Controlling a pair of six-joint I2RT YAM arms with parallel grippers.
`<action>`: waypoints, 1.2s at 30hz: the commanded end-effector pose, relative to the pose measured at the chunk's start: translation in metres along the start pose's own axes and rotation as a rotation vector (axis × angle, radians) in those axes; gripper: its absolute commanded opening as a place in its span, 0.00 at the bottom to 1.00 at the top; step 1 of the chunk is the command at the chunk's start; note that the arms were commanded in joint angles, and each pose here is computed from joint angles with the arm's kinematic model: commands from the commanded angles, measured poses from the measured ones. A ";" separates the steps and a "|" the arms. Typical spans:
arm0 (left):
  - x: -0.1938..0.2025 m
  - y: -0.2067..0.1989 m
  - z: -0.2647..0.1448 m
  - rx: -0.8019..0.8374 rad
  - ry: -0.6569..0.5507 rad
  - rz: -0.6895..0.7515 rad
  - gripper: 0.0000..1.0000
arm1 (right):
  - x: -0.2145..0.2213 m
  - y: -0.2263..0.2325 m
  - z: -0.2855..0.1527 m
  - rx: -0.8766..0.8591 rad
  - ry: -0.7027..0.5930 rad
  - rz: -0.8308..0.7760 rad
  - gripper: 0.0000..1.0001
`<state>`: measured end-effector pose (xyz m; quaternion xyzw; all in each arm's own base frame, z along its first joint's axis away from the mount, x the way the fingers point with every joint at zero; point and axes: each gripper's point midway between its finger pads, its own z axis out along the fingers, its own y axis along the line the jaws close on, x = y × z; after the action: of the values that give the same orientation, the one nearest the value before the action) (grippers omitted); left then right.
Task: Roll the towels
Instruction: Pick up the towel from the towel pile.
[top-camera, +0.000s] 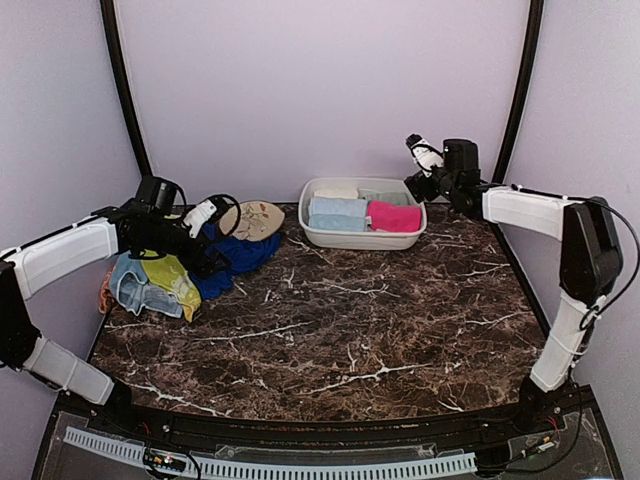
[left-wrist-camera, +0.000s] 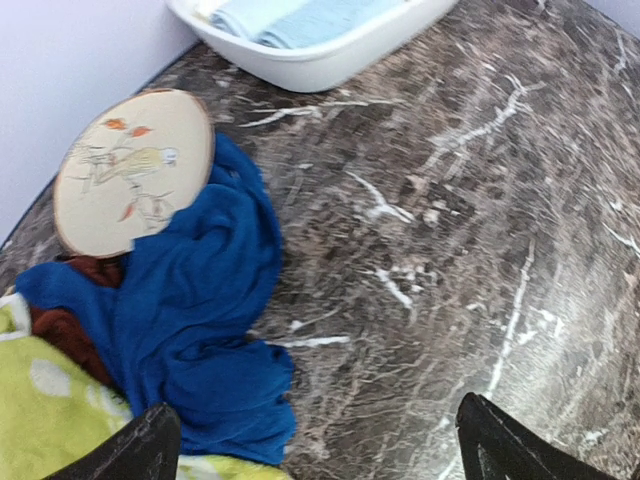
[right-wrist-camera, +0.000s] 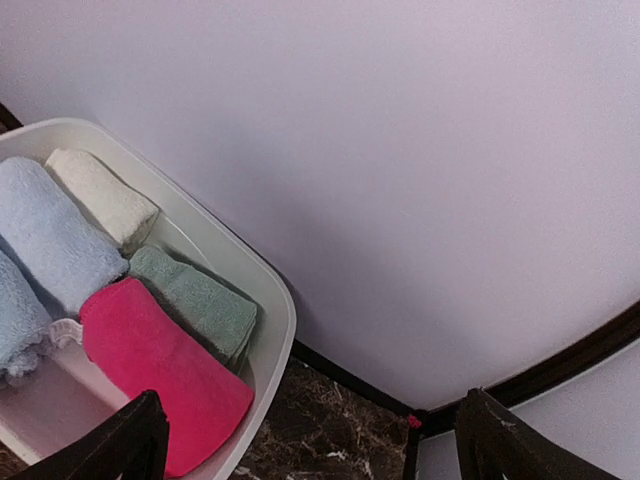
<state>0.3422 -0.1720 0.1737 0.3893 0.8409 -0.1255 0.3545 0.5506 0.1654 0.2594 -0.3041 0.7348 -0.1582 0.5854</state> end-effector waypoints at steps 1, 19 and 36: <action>-0.006 0.047 -0.035 -0.237 -0.145 -0.076 0.99 | -0.011 -0.025 -0.055 0.053 -0.127 0.435 1.00; 0.091 0.089 -0.035 -0.281 -0.110 -0.325 0.99 | 0.029 -0.025 -0.177 0.023 -0.196 0.864 1.00; 0.113 0.128 -0.067 -0.323 -0.090 -0.447 0.94 | -0.023 0.047 -0.144 -0.290 -0.063 0.983 1.00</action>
<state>0.3518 -0.0093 0.1496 0.1446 0.8914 -0.0804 0.4220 0.4013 0.1890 0.2744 -0.0180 0.7904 0.1971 0.5798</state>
